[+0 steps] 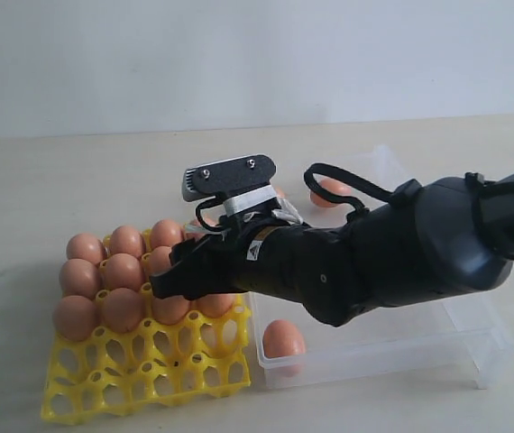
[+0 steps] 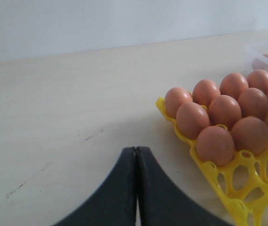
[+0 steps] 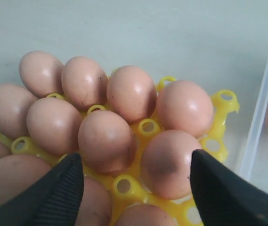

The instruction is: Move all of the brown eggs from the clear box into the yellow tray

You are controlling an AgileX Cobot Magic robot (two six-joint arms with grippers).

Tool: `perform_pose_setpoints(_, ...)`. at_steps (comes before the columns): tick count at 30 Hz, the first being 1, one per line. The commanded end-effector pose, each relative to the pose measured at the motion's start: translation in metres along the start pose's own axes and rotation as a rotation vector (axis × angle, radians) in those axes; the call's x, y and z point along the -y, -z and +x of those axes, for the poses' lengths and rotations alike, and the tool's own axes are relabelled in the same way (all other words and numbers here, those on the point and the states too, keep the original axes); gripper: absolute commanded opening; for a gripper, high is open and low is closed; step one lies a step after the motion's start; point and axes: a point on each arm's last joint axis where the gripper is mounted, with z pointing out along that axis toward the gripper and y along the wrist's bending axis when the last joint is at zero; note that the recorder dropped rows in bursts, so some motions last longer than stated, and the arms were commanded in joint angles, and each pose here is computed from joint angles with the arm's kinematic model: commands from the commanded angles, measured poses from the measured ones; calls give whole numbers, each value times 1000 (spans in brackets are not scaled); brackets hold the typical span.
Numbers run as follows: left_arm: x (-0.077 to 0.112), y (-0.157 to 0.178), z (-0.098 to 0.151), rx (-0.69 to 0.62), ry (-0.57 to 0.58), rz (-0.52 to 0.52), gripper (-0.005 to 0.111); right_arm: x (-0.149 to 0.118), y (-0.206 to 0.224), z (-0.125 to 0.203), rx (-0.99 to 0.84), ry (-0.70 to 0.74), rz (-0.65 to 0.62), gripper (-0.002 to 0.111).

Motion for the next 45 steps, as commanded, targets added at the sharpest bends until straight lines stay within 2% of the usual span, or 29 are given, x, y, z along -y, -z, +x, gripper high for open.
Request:
perform_pose_setpoints(1,0,1,-2,19,2,2,0,-6,24,-24,69,44,-31,54)
perform_pose_setpoints(4,0,1,-2,19,2,2,0,-8,53,-43,84,166,-55,27)
perform_pose_setpoints(5,0,1,-2,19,2,2,0,-7,67,-49,65,227,-69,8)
perform_pose_setpoints(6,0,1,-2,19,2,2,0,-6,75,-52,42,264,-78,1)
perform_pose_setpoints(10,0,1,-2,19,2,2,0,12,112,-57,-115,150,-100,1)
perform_pose_setpoints(14,0,1,-2,19,2,2,0,43,126,-55,-241,10,-50,4)
perform_pose_setpoints(16,0,1,-2,19,2,2,0,57,126,-51,-294,-32,-28,13)
perform_pose_setpoints(20,0,1,-2,19,2,2,0,84,116,-43,-363,-104,24,39)
perform_pose_setpoints(23,0,1,-2,19,2,2,0,90,105,-36,-404,-142,37,53)
perform_pose_setpoints(27,0,1,-2,19,2,2,0,86,89,-23,-486,-227,-9,54)
perform_pose_setpoints(33,0,1,-2,19,2,2,0,76,72,-8,-565,-253,-136,54)
perform_pose_setpoints(45,0,1,-2,19,2,2,0,66,52,12,-648,-226,-146,54)
